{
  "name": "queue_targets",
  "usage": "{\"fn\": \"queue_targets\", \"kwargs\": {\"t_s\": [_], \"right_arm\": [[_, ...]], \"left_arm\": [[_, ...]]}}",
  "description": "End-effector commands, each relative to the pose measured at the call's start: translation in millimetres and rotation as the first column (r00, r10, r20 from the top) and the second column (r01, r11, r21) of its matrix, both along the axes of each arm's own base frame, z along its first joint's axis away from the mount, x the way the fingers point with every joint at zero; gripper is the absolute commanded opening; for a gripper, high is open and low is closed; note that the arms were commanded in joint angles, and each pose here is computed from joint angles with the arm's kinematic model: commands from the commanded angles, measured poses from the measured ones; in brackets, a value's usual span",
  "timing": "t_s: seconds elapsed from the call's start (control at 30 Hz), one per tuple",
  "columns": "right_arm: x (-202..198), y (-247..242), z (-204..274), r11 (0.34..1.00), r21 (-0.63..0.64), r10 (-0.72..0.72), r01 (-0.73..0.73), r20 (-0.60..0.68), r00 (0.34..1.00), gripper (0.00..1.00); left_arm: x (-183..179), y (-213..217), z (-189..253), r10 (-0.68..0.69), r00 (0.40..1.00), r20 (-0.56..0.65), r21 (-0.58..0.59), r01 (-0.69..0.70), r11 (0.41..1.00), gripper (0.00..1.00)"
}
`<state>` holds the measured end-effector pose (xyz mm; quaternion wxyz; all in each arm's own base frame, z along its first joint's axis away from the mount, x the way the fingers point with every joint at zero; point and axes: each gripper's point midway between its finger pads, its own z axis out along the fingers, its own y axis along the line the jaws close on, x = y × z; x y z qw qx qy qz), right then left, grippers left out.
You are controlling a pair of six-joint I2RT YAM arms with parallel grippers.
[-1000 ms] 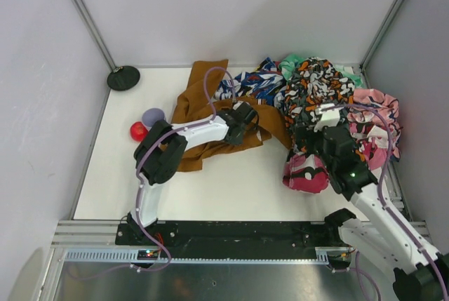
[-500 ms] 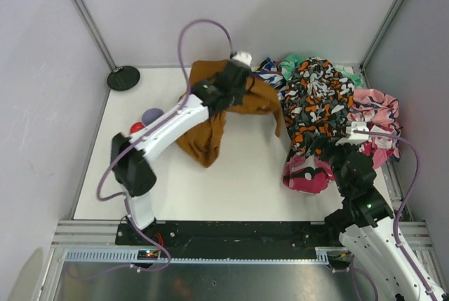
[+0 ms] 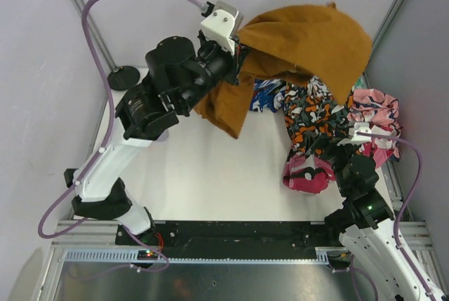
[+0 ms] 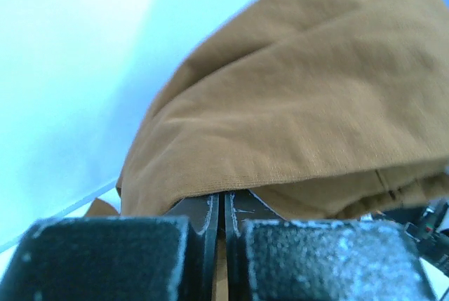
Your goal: Pick out a specific cloth from the pile
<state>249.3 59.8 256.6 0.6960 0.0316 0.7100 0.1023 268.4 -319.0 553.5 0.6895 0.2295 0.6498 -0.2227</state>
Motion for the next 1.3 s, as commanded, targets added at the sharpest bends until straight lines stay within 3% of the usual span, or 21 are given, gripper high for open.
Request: {"fn": "queue_targets", "kwargs": {"t_s": [0.0, 0.3, 0.57, 0.77, 0.93, 1.03, 1.27], "right_arm": [[-1.0, 2.0, 15.9, 1.000, 0.028, 0.012, -0.013, 0.061, 0.998, 0.99], [-2.0, 0.8, 16.1, 1.000, 0.029, 0.008, -0.010, 0.064, 0.998, 0.99], [-2.0, -0.4, 16.2, 1.000, 0.030, 0.003, -0.005, 0.070, 0.998, 0.99], [-2.3, -0.3, 14.7, 0.999, 0.032, 0.004, -0.006, 0.067, 0.998, 0.99], [-2.8, -0.2, 14.0, 0.999, 0.036, 0.004, -0.006, 0.063, 0.998, 0.99], [-2.4, -0.5, 12.9, 0.999, 0.034, 0.002, -0.004, 0.059, 0.998, 0.99], [-0.9, -1.3, 9.5, 1.000, 0.029, -0.005, 0.004, 0.046, 0.999, 0.99]], "left_arm": [[-36.3, 7.4, 60.9, -0.082, 0.984, 0.155, -0.085, 0.096, 0.992, 0.01], [-100.4, -17.8, 111.8, -0.150, 0.935, 0.322, -0.099, 0.190, 0.977, 0.01], [-143.7, -11.9, 149.1, -0.123, 0.885, 0.448, -0.142, 0.207, 0.968, 0.01], [-144.2, -14.5, 146.1, -0.052, 0.877, 0.478, -0.098, 0.112, 0.989, 0.01], [-117.8, -8.3, 120.9, -0.007, 0.913, 0.408, -0.094, 0.050, 0.994, 0.01], [-66.4, 7.7, 87.9, 0.070, 0.947, 0.315, -0.121, -0.033, 0.992, 0.01], [17.2, 47.7, -90.2, 0.197, 0.979, -0.048, -0.077, -0.200, 0.977, 0.01]]}}
